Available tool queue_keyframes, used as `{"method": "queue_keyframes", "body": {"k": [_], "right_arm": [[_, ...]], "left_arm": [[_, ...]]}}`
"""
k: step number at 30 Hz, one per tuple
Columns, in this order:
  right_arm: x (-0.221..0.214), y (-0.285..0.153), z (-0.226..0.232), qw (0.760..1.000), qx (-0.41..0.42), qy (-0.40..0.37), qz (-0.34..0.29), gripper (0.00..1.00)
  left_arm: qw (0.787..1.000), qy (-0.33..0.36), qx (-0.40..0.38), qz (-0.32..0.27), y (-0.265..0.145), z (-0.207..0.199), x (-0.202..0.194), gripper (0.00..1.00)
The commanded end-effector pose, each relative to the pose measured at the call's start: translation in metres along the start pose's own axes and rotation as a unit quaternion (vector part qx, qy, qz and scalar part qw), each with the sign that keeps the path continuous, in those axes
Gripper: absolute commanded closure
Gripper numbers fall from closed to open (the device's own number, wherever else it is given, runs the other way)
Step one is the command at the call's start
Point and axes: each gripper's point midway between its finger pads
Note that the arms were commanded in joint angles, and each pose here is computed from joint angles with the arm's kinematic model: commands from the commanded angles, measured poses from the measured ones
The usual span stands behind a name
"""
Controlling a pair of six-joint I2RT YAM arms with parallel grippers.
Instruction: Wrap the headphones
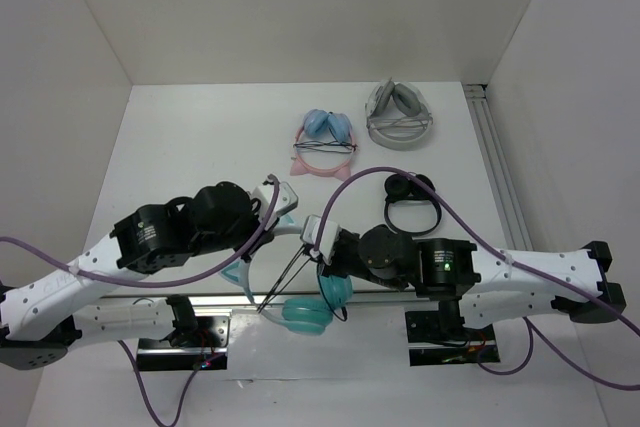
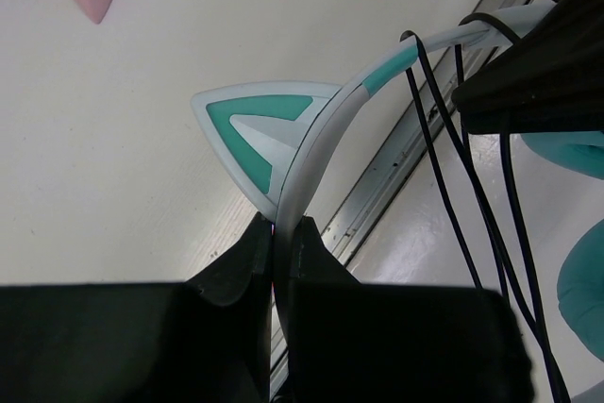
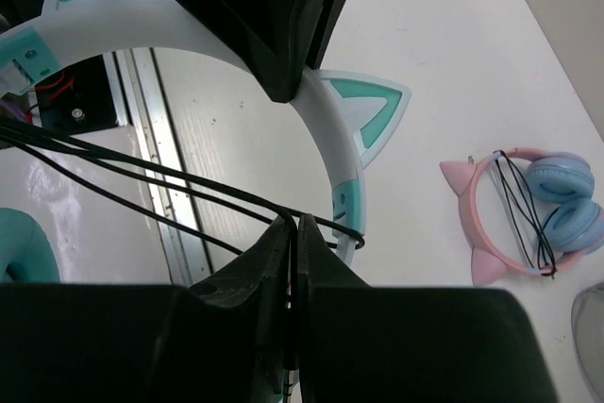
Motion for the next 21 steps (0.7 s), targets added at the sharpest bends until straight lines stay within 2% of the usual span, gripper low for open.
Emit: {"method": "queue_keyframes", "body": {"k": [1,14,16,18,21], "right_arm": [[0.011,-0.002,-0.021,0.999,-0.047,0.005,-0.019,0.91],[0.006,-0.01,-0.058,0.987,-0.155,0.009,-0.037,0.95],[0.001,-0.008,-0.062,0.985,-0.171,0.007,-0.031,0.89],[0.008,-0.008,-0.065,0.982,-0.181,0.009,-0.05,0.89],[0.006,-0.007,-0.075,0.976,-0.209,-0.008,-0.059,0.94]], "left_arm": [[0.999,-0.001,-0.032,-0.023,-0.021,-0.01,0.007,1.0],[0.999,-0.002,-0.036,-0.028,-0.031,-0.01,0.007,1.0],[0.999,-0.001,-0.04,-0.029,-0.031,-0.012,0.007,1.0],[0.999,0.004,-0.045,-0.025,-0.029,-0.014,0.004,1.0],[0.998,0.004,-0.056,-0.022,-0.028,-0.018,0.002,1.0]]}}
Point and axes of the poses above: each gripper's point midway between its finger pads, its own y axis out along the fingers, its own z axis along the line the jaws close on, x = y × z, and after that the axes turned 12 degrees about y, right-handed
